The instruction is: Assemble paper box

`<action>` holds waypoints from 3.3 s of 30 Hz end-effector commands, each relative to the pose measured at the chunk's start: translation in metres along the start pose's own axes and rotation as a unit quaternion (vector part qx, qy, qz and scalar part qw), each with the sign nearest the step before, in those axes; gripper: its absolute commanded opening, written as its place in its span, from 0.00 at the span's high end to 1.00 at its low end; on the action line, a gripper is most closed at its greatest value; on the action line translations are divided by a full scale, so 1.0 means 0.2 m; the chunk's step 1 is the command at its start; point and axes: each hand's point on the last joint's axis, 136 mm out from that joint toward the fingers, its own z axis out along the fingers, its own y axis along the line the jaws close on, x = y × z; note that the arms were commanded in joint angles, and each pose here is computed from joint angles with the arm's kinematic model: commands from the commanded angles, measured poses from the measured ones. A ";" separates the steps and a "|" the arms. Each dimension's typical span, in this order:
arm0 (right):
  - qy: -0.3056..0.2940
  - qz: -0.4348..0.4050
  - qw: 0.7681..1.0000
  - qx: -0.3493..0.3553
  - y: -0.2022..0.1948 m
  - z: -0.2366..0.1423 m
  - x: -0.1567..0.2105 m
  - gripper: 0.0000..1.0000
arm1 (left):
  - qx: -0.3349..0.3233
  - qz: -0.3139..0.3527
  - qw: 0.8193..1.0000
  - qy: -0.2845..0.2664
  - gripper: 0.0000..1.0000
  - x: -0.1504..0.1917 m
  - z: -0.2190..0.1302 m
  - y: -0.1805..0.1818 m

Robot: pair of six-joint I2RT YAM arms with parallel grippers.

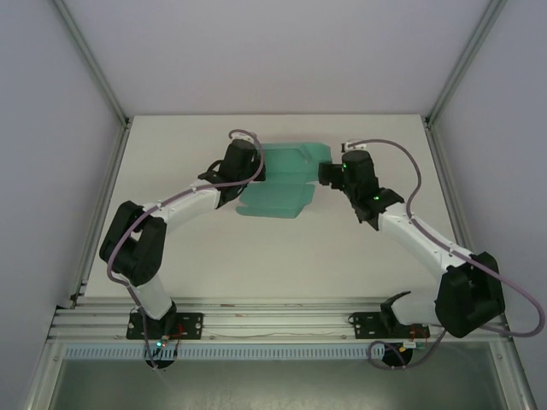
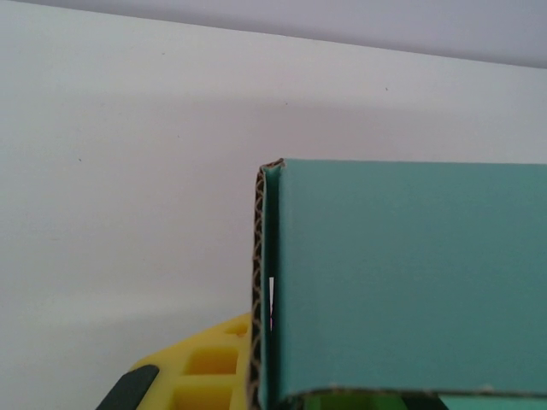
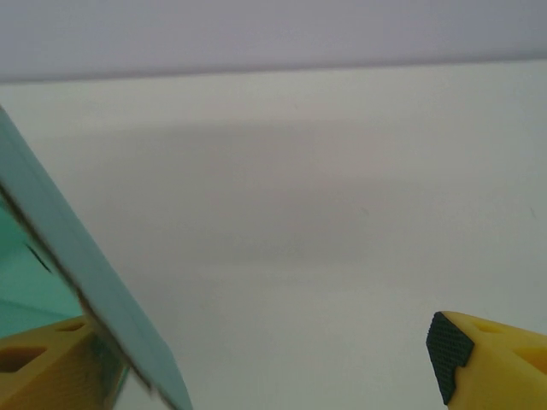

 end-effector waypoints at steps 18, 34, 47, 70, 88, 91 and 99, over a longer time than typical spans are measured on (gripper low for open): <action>-0.006 0.045 0.992 -0.119 0.22 0.16 -0.02 0.10 | 0.021 -0.011 0.999 0.022 1.00 0.02 0.04 -0.04; -0.037 -0.024 0.997 -0.069 0.36 0.35 -0.06 0.07 | 0.014 -0.024 0.999 0.032 1.00 0.04 0.05 -0.04; -0.051 -0.069 0.976 -0.200 0.35 -0.18 -0.17 0.04 | -0.008 0.002 1.000 0.025 1.00 0.03 0.02 0.04; 0.097 -0.036 0.911 -0.400 0.25 -0.09 -0.02 0.43 | 0.023 0.022 0.999 0.024 1.00 0.03 -0.01 0.01; 0.118 -0.048 0.912 -0.390 0.53 0.17 0.00 0.59 | -0.019 0.029 0.999 0.037 1.00 0.05 0.04 0.04; 0.098 -0.034 0.935 -0.339 0.54 0.23 -0.03 0.60 | -0.042 0.033 0.998 0.033 1.00 0.04 0.04 0.06; 0.067 0.022 0.986 -0.152 0.45 0.42 -0.03 0.65 | -0.057 0.030 0.997 0.036 1.00 0.04 0.05 0.04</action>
